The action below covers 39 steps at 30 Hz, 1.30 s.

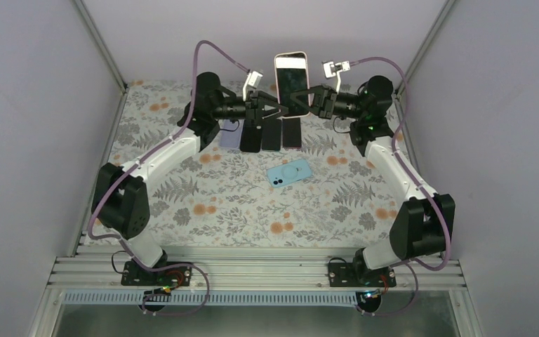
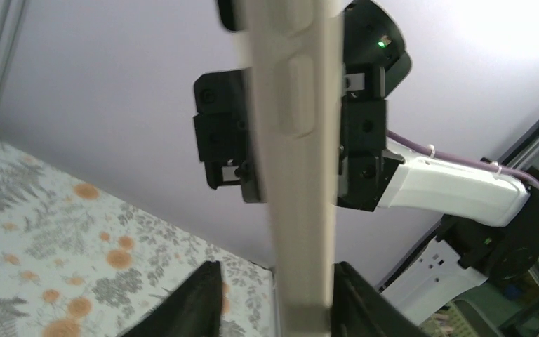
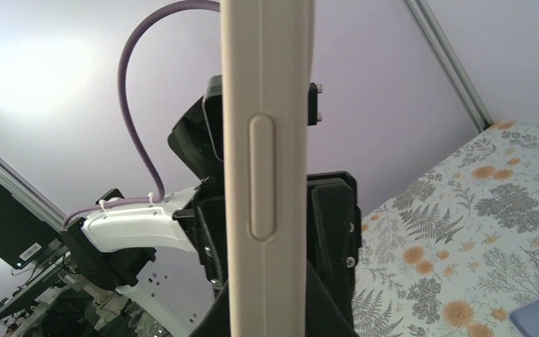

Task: Take the phone out of the phone case
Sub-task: Pick up the phone at the center of the board.

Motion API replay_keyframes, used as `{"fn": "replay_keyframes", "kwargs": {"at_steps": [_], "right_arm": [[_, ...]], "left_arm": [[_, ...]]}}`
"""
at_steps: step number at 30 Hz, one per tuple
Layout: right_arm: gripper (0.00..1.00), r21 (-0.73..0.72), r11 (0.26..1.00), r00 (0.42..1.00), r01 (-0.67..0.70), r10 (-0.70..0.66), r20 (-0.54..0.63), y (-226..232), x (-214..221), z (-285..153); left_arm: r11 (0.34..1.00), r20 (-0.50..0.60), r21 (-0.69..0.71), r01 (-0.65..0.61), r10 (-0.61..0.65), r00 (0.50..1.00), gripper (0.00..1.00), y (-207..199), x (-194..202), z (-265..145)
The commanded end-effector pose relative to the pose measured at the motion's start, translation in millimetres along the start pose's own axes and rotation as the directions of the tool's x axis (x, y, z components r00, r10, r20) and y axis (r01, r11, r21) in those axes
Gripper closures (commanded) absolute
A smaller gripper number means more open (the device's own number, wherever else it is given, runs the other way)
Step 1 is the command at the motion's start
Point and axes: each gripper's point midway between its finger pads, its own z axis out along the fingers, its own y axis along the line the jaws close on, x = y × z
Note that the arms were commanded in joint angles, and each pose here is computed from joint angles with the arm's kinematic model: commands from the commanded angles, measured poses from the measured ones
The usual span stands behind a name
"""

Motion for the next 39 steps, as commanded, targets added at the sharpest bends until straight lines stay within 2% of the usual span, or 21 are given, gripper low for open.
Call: {"fn": "replay_keyframes", "kwargs": {"at_steps": [1, 5, 7, 12, 16, 23, 25, 34, 39], "right_arm": [[0.96, -0.035, 0.994, 0.994, 0.104, -0.103, 0.026, 31.0, -11.1, -3.3], [0.95, -0.031, 0.994, 0.994, 0.109, -0.108, 0.022, 30.3, -10.0, -3.5], [0.9, -0.025, 0.993, 0.994, 0.112, -0.112, 0.012, 29.3, -8.8, -3.1], [0.71, 0.02, 0.989, 0.989, 0.15, -0.149, -0.023, 24.5, -10.1, -3.2], [0.69, 0.05, 0.979, 0.979, 0.199, -0.197, -0.058, 23.4, -8.1, -4.3], [0.65, 0.035, 0.983, 0.977, 0.18, -0.174, -0.122, 16.6, 7.8, -4.6], [0.64, 0.027, 0.986, 0.976, 0.167, -0.161, -0.145, 14.3, 12.3, -3.8], [0.74, 0.02, 0.985, 0.97, 0.169, -0.162, -0.179, 11.0, 19.7, -4.4], [0.74, 0.002, 0.988, 0.97, 0.157, -0.154, -0.188, 10.8, 23.2, -4.5]], "left_arm": [[0.999, 0.015, 0.027, -0.036, 0.035, 0.999, 0.65, -8.2, -10.4, 6.8], [0.999, 0.004, 0.026, -0.042, 0.042, 0.999, 0.88, -8.3, -6.6, 6.1], [0.998, -0.008, 0.02, -0.053, 0.053, 0.999, 0.97, -8.2, -4.0, 4.1], [0.997, -0.04, -0.017, -0.073, 0.072, 0.997, 0.98, -2.6, 1.5, -8.7], [0.996, -0.07, -0.033, -0.078, 0.076, 0.995, 0.98, 0.4, 8.6, -20.8], [0.993, -0.169, -0.008, -0.121, 0.118, 0.979, 0.98, -6.1, 30.0, -18.7], [0.991, -0.176, -0.013, -0.132, 0.127, 0.976, 0.98, -5.5, 31.6, -19.3], [0.99, -0.209, -0.018, -0.14, 0.134, 0.969, 0.98, -0.8, 38.0, -18.0], [0.99, -0.227, 0.007, -0.144, 0.142, 0.964, 0.98, -3.7, 42.7, -15.5]]}}
